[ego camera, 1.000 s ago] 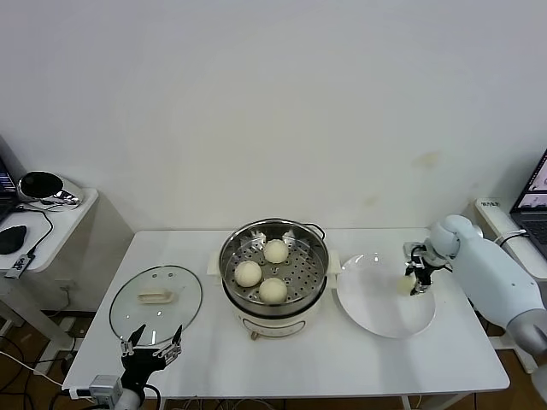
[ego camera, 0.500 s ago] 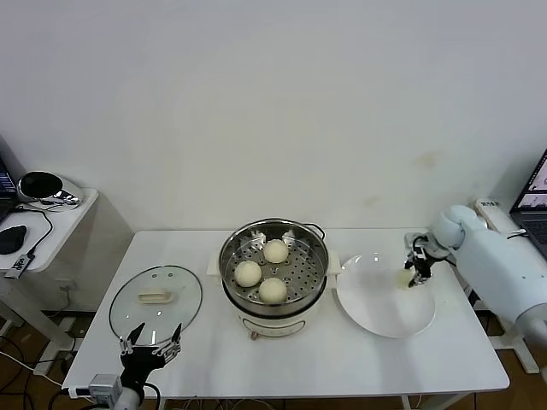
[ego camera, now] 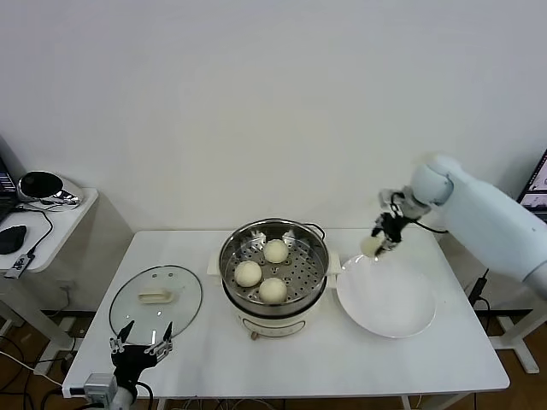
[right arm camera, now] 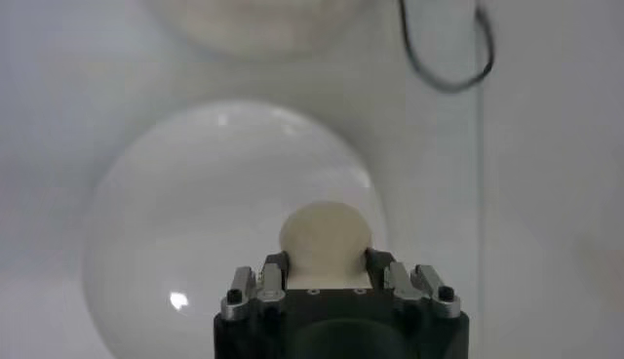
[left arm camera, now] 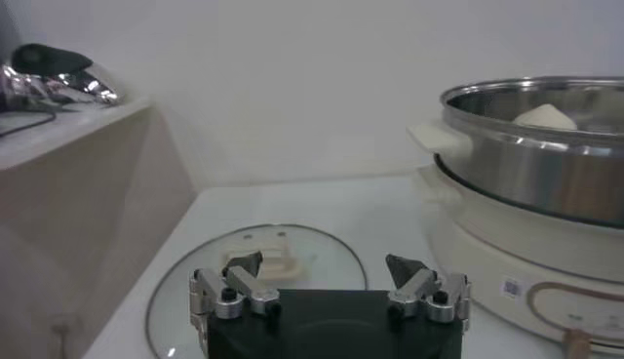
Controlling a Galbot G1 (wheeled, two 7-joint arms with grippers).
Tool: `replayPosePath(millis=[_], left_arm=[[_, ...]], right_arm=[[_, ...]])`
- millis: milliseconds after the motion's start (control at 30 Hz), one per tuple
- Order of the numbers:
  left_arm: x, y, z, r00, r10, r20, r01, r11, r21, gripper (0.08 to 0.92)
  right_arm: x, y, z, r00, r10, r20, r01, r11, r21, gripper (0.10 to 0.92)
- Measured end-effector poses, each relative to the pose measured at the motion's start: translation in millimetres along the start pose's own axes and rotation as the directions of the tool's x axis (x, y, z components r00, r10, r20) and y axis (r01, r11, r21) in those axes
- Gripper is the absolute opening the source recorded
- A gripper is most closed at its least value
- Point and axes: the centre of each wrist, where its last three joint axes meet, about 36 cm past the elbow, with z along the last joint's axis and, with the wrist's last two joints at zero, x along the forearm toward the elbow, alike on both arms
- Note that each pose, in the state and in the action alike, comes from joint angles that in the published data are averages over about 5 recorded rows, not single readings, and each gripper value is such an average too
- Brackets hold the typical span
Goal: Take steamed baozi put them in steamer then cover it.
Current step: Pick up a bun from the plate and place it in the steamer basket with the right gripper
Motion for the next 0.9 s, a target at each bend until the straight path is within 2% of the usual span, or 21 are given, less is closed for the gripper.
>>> replayPosePath(millis=[467, 900], left_arm=[[-3.6, 6.6, -5.2, 0.9997, -0.016, 0.021, 0.016, 1.000, -0.013, 0.823], [-3.6, 8.7, -8.5, 0.9993, -0.021, 0.033, 0.021, 1.000, 0.000, 0.823]], right_arm=[[29.5, -29.1, -115.1, 0.997, -0.073, 0.026, 0.071, 0.994, 0.079, 0.509], [1.3, -24.5, -182.0, 0.990, -0.138, -0.021, 0.140, 0.981, 0.136, 0.509]])
